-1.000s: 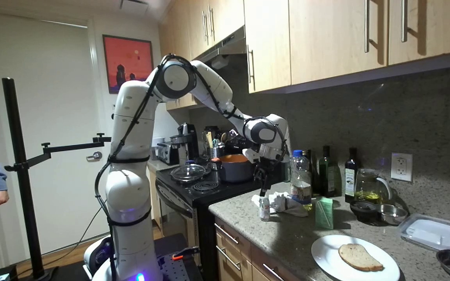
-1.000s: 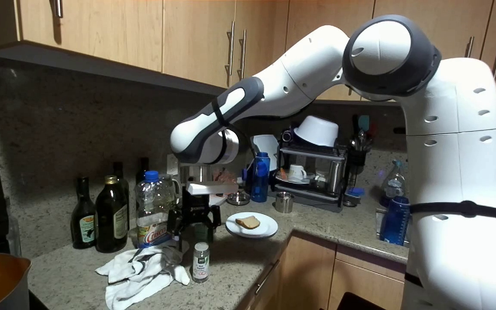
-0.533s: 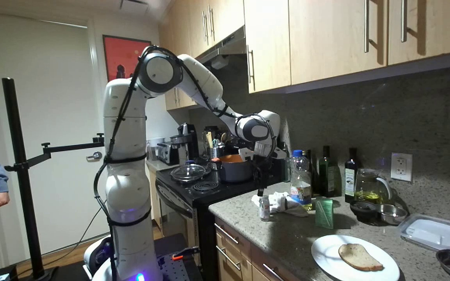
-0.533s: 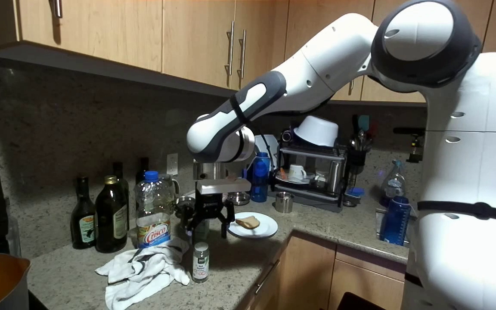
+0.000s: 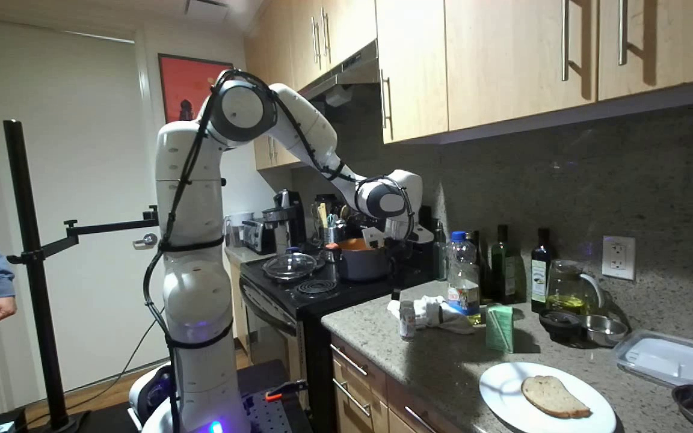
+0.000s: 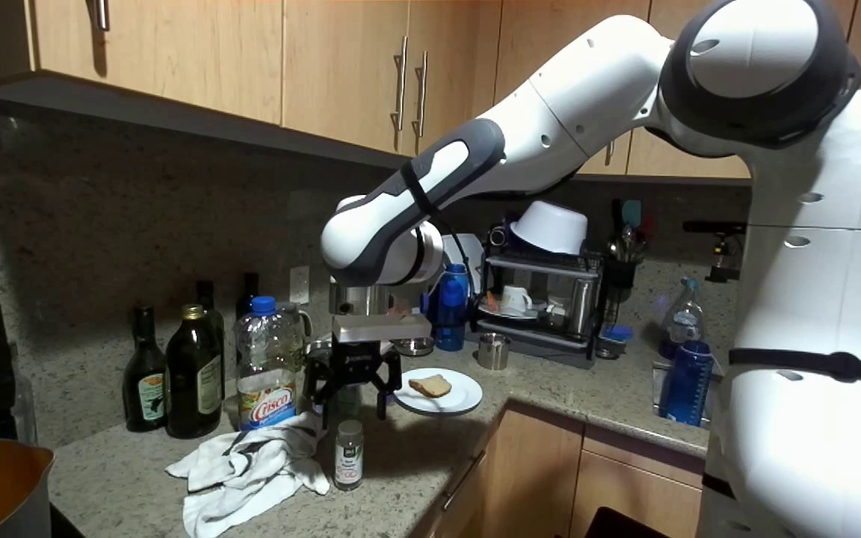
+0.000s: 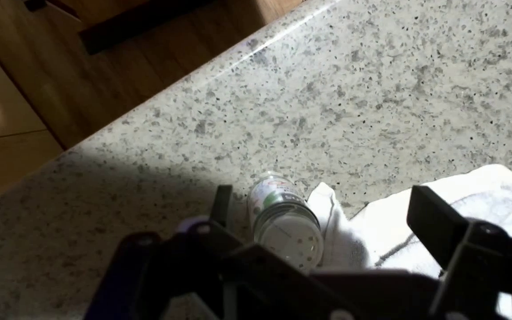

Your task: Pour contents from the bottle onto the bread

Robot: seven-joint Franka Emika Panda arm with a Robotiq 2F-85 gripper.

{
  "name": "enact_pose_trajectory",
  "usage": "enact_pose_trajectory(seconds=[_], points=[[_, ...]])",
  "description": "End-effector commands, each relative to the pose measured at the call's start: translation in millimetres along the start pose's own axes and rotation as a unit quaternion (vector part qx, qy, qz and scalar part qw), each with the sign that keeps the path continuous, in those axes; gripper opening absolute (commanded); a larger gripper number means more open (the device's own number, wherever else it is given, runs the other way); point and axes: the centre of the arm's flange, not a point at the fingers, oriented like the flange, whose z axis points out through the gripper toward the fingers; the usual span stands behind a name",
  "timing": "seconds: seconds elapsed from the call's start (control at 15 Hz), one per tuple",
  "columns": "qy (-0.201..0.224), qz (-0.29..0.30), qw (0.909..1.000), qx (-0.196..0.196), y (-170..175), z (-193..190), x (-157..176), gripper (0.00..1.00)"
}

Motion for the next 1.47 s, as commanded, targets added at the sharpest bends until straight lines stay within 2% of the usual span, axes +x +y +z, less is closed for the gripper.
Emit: enact_pose_trajectory(seconds=[0.0, 0.47, 0.73, 1.07, 1.13, 1.2, 1.4], points=[[0.015, 0.014, 0.9998, 0.001, -2.6, -0.7, 9.1, 1.00], [0.003, 0.001, 1.0000, 0.000, -0.8, 3.3, 7.5, 1.00], [0.046, 0.040, 0.9981, 0.004, -0.6, 12.4, 17.7, 1.00], [0.097, 0.114, 0.9887, -0.010, -0.3, 48.0, 31.7, 1.00], [0.102, 0.122, 0.9872, -0.014, -0.1, 53.4, 32.5, 1.00], [0.087, 0.098, 0.9913, -0.005, 1.6, 41.0, 32.8, 1.00], [0.084, 0.100, 0.9914, -0.009, 2.1, 49.8, 34.3, 1.00]])
